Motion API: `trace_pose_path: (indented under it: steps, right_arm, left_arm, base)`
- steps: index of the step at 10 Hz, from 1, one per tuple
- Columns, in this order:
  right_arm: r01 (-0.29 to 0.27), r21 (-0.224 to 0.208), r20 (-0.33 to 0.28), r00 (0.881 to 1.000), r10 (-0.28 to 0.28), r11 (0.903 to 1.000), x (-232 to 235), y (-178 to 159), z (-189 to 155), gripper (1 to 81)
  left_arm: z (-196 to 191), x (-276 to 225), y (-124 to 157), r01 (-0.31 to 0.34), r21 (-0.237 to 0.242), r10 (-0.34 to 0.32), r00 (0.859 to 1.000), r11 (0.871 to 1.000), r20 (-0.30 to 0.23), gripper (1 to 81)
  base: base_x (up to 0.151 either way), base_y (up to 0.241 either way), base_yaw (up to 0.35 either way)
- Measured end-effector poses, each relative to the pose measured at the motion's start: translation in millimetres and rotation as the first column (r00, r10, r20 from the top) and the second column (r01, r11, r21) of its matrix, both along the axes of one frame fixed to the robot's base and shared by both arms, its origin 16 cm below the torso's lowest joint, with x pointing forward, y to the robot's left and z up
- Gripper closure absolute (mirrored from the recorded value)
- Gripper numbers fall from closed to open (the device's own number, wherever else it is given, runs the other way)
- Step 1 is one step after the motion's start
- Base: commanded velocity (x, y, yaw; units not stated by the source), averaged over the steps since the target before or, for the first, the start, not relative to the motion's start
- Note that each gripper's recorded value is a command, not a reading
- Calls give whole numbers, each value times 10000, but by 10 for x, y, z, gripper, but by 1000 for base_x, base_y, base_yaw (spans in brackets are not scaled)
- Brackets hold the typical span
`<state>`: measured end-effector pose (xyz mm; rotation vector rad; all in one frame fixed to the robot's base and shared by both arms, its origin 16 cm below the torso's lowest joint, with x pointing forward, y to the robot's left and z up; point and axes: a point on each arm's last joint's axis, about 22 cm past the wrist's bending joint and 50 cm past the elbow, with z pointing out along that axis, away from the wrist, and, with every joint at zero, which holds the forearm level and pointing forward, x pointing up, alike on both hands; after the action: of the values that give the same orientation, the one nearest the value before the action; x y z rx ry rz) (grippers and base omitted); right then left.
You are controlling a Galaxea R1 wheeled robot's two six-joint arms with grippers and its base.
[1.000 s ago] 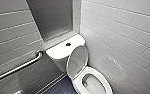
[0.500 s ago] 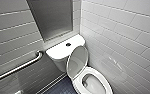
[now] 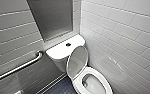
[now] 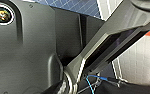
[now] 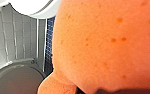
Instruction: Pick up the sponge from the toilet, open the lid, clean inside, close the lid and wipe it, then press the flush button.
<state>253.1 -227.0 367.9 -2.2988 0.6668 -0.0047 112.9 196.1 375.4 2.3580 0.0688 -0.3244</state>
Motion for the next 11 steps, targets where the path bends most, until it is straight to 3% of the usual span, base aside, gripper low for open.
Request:
trace_pose_path:
  steps: [4, 7, 10, 11]
  right_arm:
    - [-251, 120, 1530, 9880, 230, 9996, 1083, -2, 130, 811]
    - [-916, 285, 2483, 9652, 817, 9954, 1963, 203, 281, 811]
    - [-1407, 126, 2693, 9539, 1321, 9900, 2530, 372, 251, 811]
    - [-1522, 12, 2697, 9518, 1463, 9883, 2701, 426, 203, 811]
  left_arm:
    - [-191, -425, -208, 213, 112, -209, 9992, 9997, -348, 10]
    - [-344, -675, -204, 484, 421, -463, 9977, 9979, -488, 10]
    - [-353, -855, -399, 473, 283, -453, 9967, 9985, -677, 10]
    - [-390, -929, -328, 555, 465, -519, 9958, 9974, -758, 10]
  base:
    - [0, 0, 0]
    - [0, 0, 0]
    - [0, 0, 0]
    - [0, 0, 0]
